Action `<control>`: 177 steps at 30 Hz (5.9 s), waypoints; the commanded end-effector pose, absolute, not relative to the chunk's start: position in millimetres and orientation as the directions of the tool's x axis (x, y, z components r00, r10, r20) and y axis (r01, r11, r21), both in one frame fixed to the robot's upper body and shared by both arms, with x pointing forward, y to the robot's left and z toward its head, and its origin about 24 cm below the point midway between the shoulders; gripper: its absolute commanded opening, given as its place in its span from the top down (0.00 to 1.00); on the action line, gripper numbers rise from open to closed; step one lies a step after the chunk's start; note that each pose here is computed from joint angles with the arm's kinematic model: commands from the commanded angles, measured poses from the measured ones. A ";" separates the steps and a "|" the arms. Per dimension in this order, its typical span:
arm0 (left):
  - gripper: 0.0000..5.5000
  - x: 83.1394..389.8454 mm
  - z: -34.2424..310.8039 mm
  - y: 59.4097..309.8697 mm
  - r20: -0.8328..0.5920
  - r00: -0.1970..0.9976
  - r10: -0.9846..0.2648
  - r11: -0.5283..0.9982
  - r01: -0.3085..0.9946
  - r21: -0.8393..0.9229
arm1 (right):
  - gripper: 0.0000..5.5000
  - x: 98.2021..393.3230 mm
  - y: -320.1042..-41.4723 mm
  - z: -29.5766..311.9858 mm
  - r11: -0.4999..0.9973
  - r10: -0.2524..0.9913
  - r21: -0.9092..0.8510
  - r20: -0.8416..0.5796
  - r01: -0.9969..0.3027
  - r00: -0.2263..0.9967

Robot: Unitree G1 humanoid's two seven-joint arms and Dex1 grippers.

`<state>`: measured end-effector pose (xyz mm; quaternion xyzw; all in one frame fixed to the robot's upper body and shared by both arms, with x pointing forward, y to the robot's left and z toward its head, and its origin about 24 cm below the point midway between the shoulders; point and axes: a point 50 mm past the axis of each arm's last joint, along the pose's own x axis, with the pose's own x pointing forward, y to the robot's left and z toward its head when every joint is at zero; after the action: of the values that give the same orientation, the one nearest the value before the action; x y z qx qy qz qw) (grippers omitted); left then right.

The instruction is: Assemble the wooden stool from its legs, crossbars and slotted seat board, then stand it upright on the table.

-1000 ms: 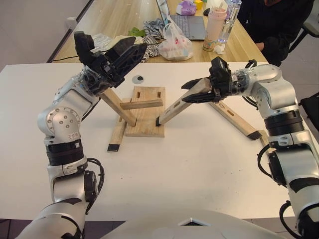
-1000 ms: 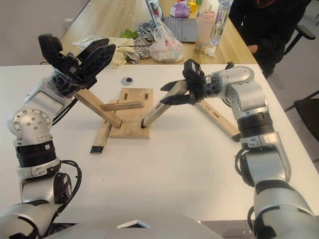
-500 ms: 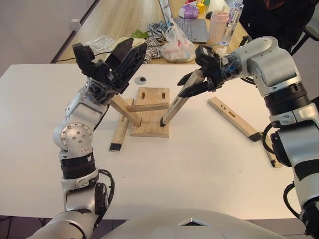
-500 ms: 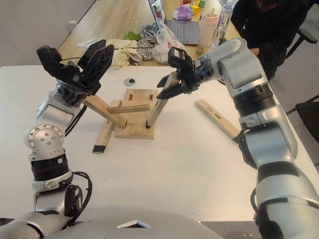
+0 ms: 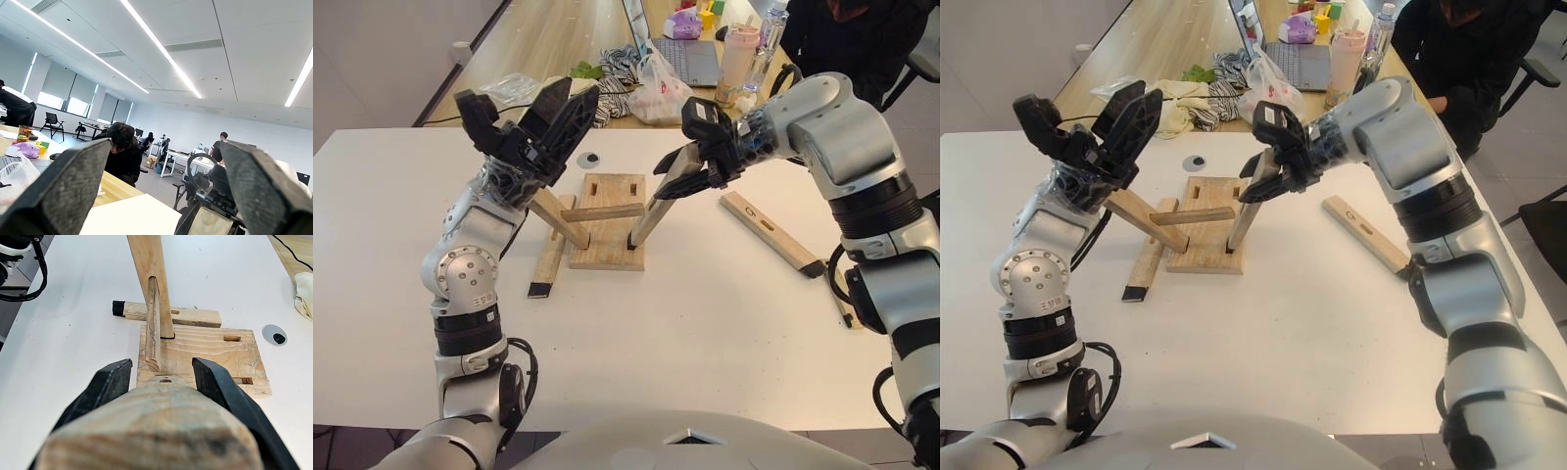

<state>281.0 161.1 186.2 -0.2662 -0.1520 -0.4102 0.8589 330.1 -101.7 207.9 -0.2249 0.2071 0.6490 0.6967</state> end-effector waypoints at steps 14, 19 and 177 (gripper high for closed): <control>0.27 285.0 147.2 154.8 0.320 0.715 -0.622 0.560 0.691 -0.456 | 0.63 306.4 -66.3 155.0 0.012 0.798 0.189 -0.594 -0.982 -0.105; 0.27 285.5 133.3 135.2 0.162 0.694 -0.702 0.608 0.702 -0.372 | 0.63 304.7 -62.4 153.3 0.011 0.804 0.182 -0.587 -0.983 -0.099; 1.00 312.6 68.2 151.9 -0.347 0.728 -0.592 0.788 0.612 -0.061 | 1.00 301.5 -133.2 23.6 0.541 0.486 -0.230 -0.699 -0.809 0.525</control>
<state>310.7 136.5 46.9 0.0476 0.2168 -0.3325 0.9166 307.1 -119.8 39.9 -0.2847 0.2459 0.4221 0.8248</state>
